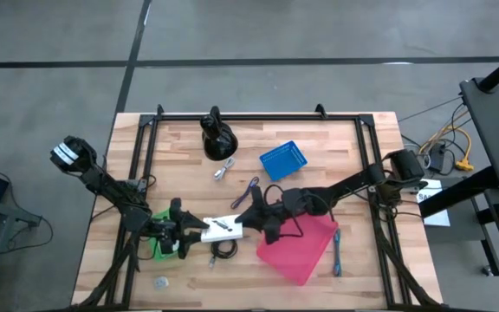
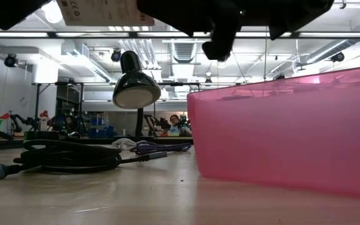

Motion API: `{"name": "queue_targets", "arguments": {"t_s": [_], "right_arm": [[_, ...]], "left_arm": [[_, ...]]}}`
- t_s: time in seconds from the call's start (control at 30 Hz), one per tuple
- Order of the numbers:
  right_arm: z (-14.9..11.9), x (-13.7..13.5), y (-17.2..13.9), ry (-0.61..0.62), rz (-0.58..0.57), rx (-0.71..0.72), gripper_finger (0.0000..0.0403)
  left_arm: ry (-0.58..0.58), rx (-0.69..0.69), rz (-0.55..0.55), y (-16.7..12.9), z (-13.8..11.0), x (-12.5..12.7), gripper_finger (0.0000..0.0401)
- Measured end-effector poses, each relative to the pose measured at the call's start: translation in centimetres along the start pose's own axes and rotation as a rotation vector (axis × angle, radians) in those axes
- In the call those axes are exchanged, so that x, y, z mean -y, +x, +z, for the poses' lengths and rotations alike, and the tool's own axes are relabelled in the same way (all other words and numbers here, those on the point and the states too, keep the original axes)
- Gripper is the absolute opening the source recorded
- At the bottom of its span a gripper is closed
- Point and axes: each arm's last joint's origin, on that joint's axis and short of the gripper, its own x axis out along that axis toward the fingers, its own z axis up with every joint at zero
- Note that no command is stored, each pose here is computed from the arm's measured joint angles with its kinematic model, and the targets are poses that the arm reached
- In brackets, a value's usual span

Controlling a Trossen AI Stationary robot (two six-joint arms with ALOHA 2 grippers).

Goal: Pick and place items into bin
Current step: Put the white card reader box into the green bin

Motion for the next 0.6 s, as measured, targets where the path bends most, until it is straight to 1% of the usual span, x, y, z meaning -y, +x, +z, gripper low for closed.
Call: {"name": "queue_targets", "arguments": {"t_s": [0.23,0.37,0.6], "right_arm": [[-0.20,0.37,0.12,-0.001,-0.003,-0.014,0.0038],[-0.22,0.35,0.13,0.010,-0.002,-0.014,0.0038],[-0.15,0.45,0.18,0.023,-0.004,-0.010,0.0038]], "left_arm": [[-0.002,-0.005,0.002,-0.02,-0.05,0.02,0.0167],[-0.042,-0.004,0.001,-0.02,-0.05,0.02,0.0167],[-0.046,-0.004,0.009,0.08,-0.12,-0.12,0.0167]]}}
